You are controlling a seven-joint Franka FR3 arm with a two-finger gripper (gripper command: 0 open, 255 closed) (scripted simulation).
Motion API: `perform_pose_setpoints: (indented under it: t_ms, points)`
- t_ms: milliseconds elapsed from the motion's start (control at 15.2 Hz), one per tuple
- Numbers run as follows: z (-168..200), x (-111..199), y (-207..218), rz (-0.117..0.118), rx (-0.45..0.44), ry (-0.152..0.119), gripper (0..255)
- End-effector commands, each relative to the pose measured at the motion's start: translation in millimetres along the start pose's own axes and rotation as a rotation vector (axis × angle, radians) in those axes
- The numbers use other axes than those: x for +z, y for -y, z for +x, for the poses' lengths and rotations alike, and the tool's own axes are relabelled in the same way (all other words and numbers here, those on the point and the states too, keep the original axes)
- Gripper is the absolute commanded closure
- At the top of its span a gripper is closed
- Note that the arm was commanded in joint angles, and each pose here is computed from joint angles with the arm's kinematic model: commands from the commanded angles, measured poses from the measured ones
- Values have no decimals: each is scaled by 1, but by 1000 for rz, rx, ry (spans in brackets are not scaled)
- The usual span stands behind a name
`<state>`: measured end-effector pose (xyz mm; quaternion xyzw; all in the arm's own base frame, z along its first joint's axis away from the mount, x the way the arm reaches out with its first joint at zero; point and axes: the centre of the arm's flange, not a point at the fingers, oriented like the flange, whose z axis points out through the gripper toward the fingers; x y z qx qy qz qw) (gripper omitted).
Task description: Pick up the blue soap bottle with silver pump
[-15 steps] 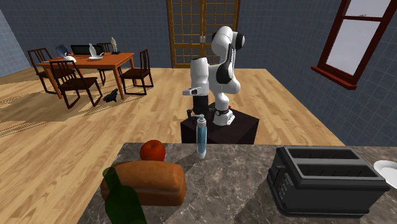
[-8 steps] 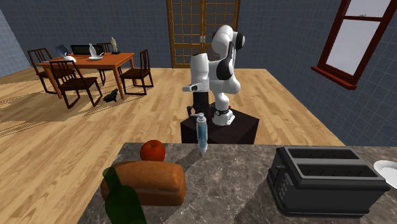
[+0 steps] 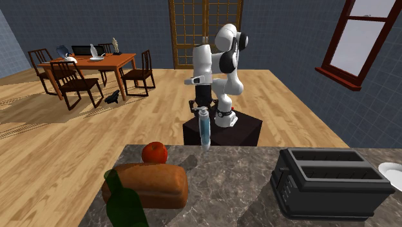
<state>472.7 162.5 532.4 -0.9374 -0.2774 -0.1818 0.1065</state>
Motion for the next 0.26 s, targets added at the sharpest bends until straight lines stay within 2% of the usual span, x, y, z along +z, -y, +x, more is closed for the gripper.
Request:
perform_pose_setpoints:
  t_ms: [0,198]
  points:
    - [6,-12,2,0,0,0,255]
    - [8,-17,2,0,0,0,255]
